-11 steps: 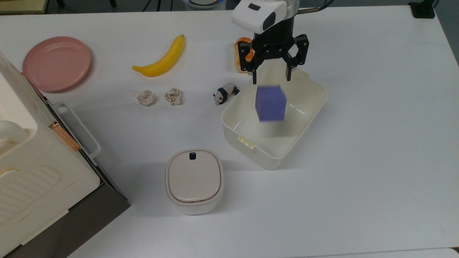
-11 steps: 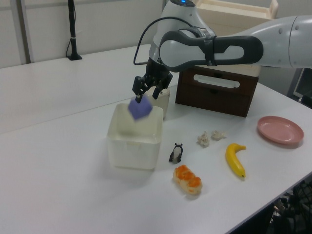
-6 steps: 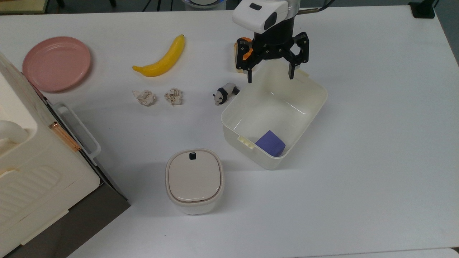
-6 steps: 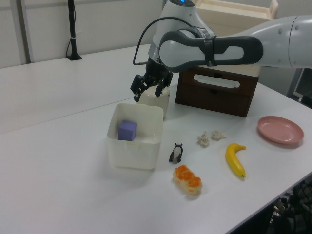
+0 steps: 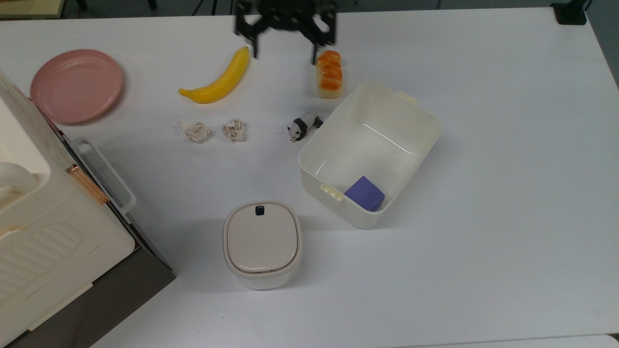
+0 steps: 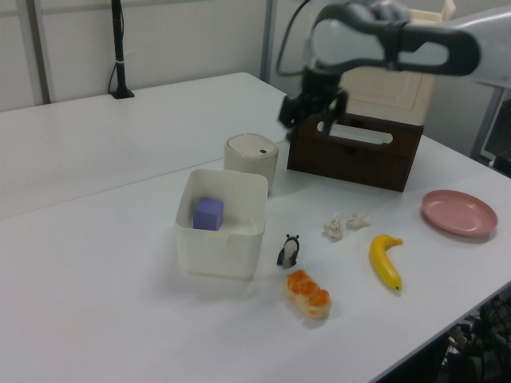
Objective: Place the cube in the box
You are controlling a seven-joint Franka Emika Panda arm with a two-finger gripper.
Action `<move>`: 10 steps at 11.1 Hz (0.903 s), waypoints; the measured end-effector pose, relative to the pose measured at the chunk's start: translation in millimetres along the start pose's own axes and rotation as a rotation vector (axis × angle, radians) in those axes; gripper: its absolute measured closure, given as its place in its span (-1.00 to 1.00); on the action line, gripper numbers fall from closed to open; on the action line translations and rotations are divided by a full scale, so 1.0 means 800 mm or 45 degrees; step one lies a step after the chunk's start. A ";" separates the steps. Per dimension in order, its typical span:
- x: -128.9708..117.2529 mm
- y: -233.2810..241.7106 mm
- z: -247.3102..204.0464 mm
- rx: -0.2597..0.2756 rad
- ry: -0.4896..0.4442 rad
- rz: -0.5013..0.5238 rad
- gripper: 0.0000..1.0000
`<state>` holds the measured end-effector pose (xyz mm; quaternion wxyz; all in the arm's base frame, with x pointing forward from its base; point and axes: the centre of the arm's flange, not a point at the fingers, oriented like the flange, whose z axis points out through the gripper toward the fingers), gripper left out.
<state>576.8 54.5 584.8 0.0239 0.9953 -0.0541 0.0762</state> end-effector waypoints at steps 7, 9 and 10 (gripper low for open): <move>-0.017 0.057 -0.025 0.025 -0.064 0.115 -1.00; -0.015 0.077 -0.024 0.047 -0.069 0.145 -1.00; -0.014 0.081 -0.023 0.052 -0.071 0.140 -1.00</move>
